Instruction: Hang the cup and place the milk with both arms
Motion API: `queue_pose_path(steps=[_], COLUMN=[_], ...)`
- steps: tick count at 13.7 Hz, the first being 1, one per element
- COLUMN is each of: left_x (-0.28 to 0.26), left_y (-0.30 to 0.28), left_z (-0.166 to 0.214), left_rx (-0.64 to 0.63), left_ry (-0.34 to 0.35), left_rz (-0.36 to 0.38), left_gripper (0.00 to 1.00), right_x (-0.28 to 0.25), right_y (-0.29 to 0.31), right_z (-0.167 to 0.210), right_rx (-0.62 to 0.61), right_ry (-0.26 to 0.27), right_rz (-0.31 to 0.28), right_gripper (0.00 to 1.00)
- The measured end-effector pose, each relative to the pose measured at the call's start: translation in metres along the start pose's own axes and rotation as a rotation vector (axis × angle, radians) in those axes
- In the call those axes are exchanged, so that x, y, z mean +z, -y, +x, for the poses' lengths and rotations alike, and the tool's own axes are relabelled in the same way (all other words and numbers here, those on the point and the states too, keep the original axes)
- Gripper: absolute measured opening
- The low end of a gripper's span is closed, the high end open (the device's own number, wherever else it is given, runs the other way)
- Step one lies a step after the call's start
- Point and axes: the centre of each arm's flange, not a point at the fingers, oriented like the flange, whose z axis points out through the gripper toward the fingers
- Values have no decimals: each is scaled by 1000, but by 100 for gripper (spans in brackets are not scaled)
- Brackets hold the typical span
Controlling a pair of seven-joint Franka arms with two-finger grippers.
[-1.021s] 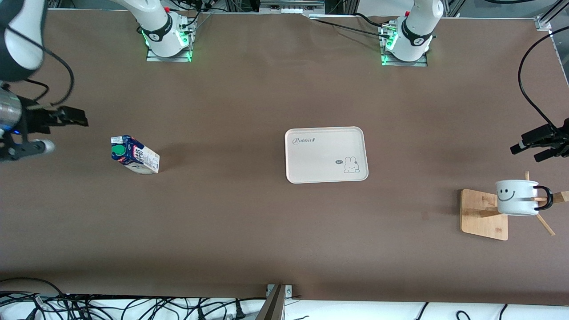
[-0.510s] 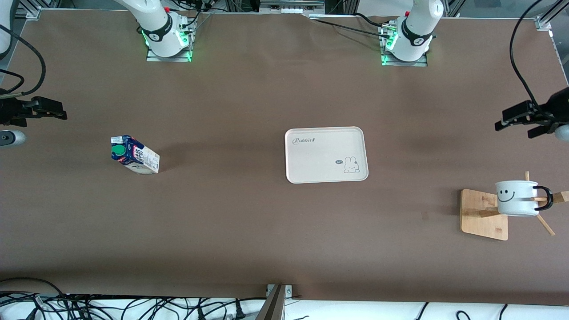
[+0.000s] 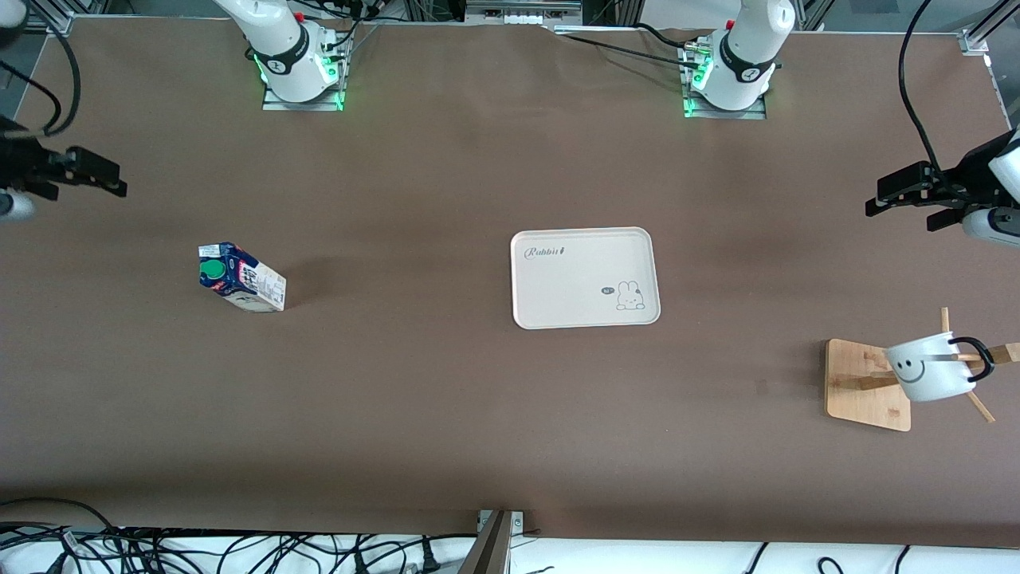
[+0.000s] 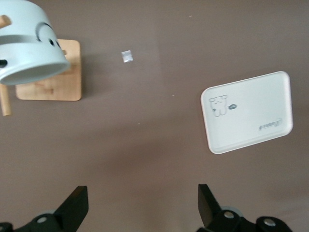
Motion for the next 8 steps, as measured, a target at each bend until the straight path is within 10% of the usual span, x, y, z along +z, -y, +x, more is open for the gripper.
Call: queue_pose_path(steps=[8], left_x=[-5], left_y=[-40], left_z=[4], left_rx=[-187], left_ry=[9], left_rz=[100], left_gripper=[100], right_x=[-5], right_y=[-23], right_z=[-3], right_rx=[42], right_ry=[-10], right_rz=[3], right_gripper=[100])
